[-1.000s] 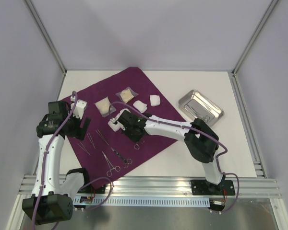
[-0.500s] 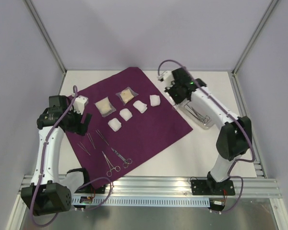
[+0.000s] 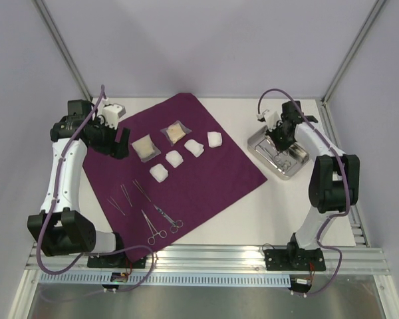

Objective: Prepare the surgical pack

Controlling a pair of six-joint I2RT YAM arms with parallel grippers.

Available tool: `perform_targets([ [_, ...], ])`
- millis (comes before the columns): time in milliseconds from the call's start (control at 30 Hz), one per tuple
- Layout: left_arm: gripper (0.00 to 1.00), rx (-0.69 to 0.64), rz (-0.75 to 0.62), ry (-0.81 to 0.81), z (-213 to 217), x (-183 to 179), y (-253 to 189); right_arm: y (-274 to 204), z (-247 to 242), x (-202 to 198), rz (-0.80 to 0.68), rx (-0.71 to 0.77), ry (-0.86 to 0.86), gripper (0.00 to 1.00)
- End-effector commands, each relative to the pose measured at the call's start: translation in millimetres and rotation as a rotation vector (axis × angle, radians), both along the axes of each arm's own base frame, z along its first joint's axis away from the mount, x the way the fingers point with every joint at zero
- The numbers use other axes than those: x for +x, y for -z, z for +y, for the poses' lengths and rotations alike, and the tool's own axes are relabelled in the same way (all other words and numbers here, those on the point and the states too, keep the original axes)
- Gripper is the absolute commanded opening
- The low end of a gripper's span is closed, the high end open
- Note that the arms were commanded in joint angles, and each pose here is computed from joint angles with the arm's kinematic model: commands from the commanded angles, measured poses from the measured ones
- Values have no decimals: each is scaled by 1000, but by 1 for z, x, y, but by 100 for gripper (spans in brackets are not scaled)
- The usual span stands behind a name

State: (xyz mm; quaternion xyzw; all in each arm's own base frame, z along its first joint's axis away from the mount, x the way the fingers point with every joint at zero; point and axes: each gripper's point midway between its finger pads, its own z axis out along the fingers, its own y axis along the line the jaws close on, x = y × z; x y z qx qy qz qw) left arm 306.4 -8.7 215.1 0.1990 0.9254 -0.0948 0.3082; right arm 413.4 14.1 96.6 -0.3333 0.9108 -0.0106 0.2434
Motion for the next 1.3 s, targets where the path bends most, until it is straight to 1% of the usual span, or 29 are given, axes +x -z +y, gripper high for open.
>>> perform_targets([
  [0,89,-61,-13,16,-11,10,-14,18,5,13,-11,-1,-70,0],
  [100,89,-59,14,15,-10,13,-6,33,-3,15,19,-32,-54,1],
  [233,89,-48,42,17,-9,11,2,49,-12,4,67,-48,-50,0],
  [333,89,-48,54,12,-9,11,4,53,-19,-2,57,-79,-51,1],
  [467,89,-41,53,8,-8,13,4,64,-21,-7,70,-71,-44,0],
  [500,90,-36,53,7,-7,13,4,66,-22,-7,73,-74,-41,1],
  [567,90,-32,52,11,-7,12,4,62,-25,0,49,-86,-21,7],
  [667,90,-25,53,12,-6,11,4,45,-26,7,3,-88,-3,22],
  [700,90,-21,52,13,-5,10,4,36,-24,8,-16,-81,0,31],
  [767,90,-9,47,8,-3,9,3,24,-22,11,-38,-68,4,41],
  [867,90,3,35,7,-1,7,-1,4,-21,14,-85,-53,17,44],
  [967,91,6,27,14,-2,2,-5,-22,-22,17,-142,-54,40,45],
  [1033,91,12,32,12,-1,-2,-6,-51,-24,22,-215,-88,77,47],
  [1067,91,24,25,-2,1,-5,-8,-64,-25,23,-243,-97,105,49],
  [1133,91,42,42,-17,4,-12,-5,-102,-25,25,-334,-139,168,51],
  [1167,91,65,50,-36,9,-19,-5,-123,-19,21,-379,-96,231,52],
  [1233,91,95,77,-57,14,-30,2,-150,6,14,-440,-36,284,54],
  [1267,91,129,71,-81,20,-38,1,-158,20,7,-460,24,353,58],
])
